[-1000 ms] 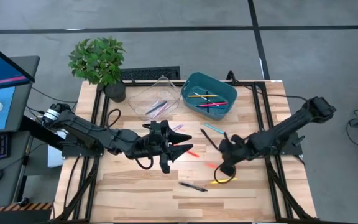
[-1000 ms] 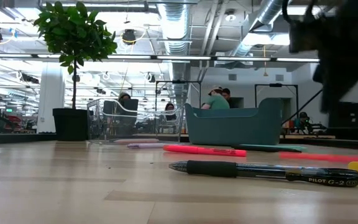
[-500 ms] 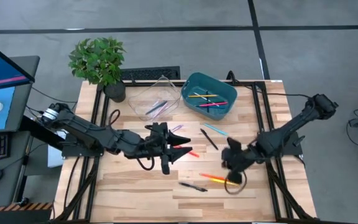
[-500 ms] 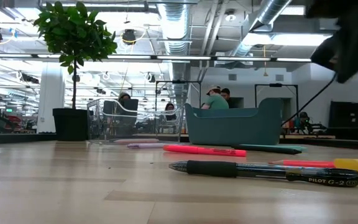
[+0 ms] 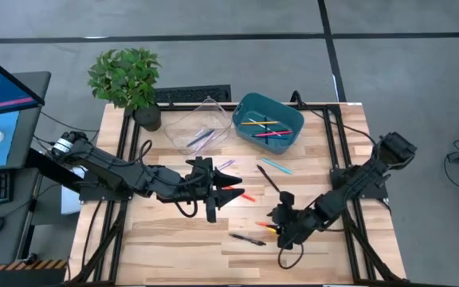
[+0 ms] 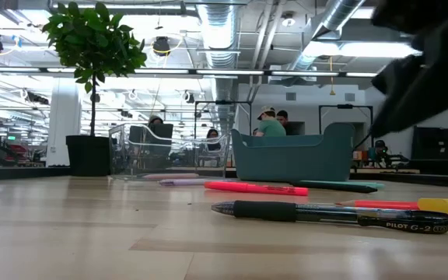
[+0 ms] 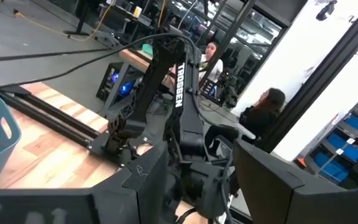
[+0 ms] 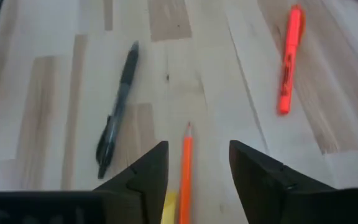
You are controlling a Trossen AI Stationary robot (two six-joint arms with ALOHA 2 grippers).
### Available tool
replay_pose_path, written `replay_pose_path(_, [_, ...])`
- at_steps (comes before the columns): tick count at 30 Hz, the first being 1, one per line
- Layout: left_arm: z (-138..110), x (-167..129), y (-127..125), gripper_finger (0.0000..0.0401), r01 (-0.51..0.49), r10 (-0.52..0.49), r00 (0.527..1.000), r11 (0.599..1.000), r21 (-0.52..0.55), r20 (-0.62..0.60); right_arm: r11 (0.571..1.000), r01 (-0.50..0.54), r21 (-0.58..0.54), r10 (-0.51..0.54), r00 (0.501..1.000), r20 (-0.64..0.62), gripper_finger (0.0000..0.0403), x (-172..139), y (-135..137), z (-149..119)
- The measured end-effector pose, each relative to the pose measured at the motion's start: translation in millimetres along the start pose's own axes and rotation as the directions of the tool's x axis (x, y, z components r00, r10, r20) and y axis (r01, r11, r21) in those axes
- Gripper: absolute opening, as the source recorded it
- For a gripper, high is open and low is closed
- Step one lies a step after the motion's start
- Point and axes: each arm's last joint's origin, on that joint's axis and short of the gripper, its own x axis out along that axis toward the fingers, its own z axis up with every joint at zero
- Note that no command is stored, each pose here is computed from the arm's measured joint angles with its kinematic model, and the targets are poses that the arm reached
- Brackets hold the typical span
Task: Sort pens & pencils
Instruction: Put the orange colored pencil into the blue bin
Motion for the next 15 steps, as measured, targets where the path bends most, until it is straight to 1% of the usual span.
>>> replay_pose_path(4, [-1.5,-1.4,-2.4,0.0173,0.007,-0.007,1.0,1.0,-0.001,-0.004,0.999,0.01,-0.039,-0.012,0.999,-0.052,0.0181,-8.2,8.5,-15.2])
replay_pose_path(8, [-3.0,-2.9,-4.8,0.0173,0.015,-0.015,1.0,1.0,-0.015,-0.01,0.994,0.094,-0.061,-0.1,0.991,-0.095,0.017,-13.5,8.7,-29.9])
replay_pose_path(10, [-3.7,-3.6,-5.9,0.0173,0.017,-0.017,1.0,1.0,-0.014,-0.012,0.99,0.115,-0.078,-0.123,0.987,-0.105,0.0167,-12.8,9.4,-35.2])
replay_pose_path(15, [-5.7,-4.7,-6.9,0.0173,0.009,-0.009,1.0,1.0,-0.007,-0.02,0.992,0.073,-0.102,-0.086,0.989,-0.12,0.0168,-4.9,22.1,-47.0])
